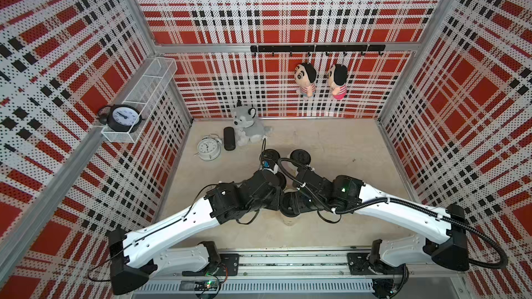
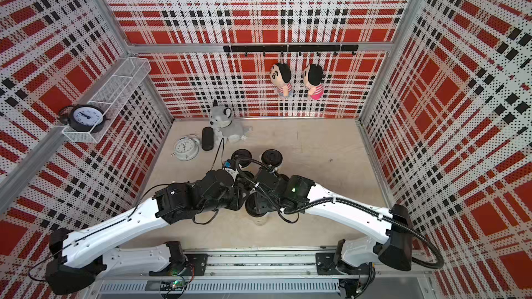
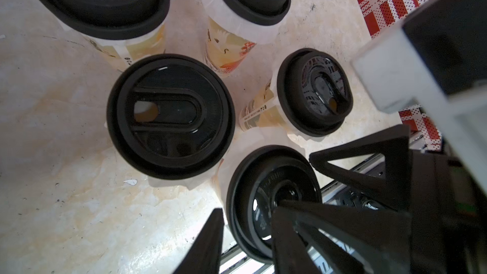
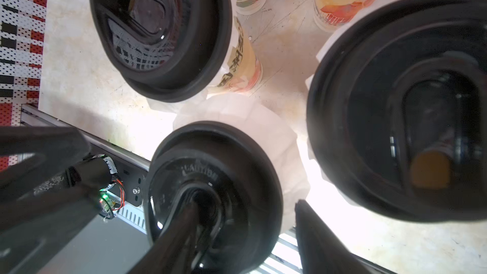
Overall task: Put the leak-proof paper on the milk tea cups
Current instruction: Secure the cup lid on the cup.
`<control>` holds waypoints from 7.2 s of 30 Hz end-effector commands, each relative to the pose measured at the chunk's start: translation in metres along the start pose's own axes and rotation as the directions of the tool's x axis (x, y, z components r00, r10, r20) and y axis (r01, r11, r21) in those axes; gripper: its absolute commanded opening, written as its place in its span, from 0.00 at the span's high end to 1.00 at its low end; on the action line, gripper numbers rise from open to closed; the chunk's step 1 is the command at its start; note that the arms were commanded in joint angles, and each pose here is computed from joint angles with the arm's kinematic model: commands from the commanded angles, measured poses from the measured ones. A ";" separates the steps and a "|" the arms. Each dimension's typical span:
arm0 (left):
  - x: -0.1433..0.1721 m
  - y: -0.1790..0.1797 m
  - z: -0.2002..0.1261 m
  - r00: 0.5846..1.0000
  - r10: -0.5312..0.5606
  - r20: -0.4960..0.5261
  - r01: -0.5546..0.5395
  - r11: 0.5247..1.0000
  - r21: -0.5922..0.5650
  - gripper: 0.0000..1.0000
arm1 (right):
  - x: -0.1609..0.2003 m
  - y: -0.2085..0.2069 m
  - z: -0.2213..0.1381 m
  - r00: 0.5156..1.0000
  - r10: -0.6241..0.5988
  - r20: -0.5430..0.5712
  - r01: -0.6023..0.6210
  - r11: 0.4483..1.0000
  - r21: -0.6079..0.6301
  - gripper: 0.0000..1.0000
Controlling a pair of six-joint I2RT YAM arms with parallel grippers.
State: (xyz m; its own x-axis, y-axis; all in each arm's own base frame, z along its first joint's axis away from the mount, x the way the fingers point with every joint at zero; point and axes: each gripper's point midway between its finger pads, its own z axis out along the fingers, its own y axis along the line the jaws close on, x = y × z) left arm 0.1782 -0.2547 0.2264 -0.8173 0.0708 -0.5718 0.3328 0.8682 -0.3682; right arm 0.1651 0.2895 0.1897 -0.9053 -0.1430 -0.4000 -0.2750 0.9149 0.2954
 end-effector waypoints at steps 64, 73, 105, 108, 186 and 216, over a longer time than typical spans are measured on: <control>0.008 -0.001 0.005 1.000 -0.018 0.004 0.018 0.999 -0.029 0.64 | 0.049 -0.041 0.024 0.992 0.025 -0.127 -0.007 0.990 0.140 0.39; 0.019 -0.006 0.019 0.999 0.010 -0.037 -0.010 1.000 0.001 0.63 | 0.047 -0.040 0.024 0.992 0.030 -0.122 -0.012 0.990 0.142 0.39; 0.070 0.028 0.044 0.985 -0.005 -0.174 -0.012 0.995 -0.096 0.64 | -0.008 -0.016 -0.028 0.998 -0.005 0.068 -0.001 0.996 0.086 0.35; 0.071 0.029 0.043 0.984 -0.011 -0.176 -0.007 0.995 -0.097 0.64 | -0.010 -0.018 -0.033 0.997 -0.003 0.083 -0.004 0.996 0.087 0.35; 0.081 0.031 0.050 0.979 -0.010 -0.205 -0.011 0.995 -0.104 0.64 | 0.110 -0.084 0.041 0.958 0.239 -0.155 -0.220 0.966 0.133 0.40; 0.094 0.041 0.048 0.978 -0.040 -0.204 0.019 0.994 -0.105 0.64 | 0.100 -0.104 0.030 0.972 0.214 -0.098 -0.186 0.953 0.238 0.39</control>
State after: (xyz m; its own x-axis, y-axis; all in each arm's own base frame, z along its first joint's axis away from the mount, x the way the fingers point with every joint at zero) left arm 0.1698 -0.2638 0.1816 -0.8389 -0.0196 -0.5439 0.2675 0.8555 -0.4434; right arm 0.1469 0.2549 0.1582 -0.9134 0.2054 -0.3516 -0.0088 0.8533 0.5214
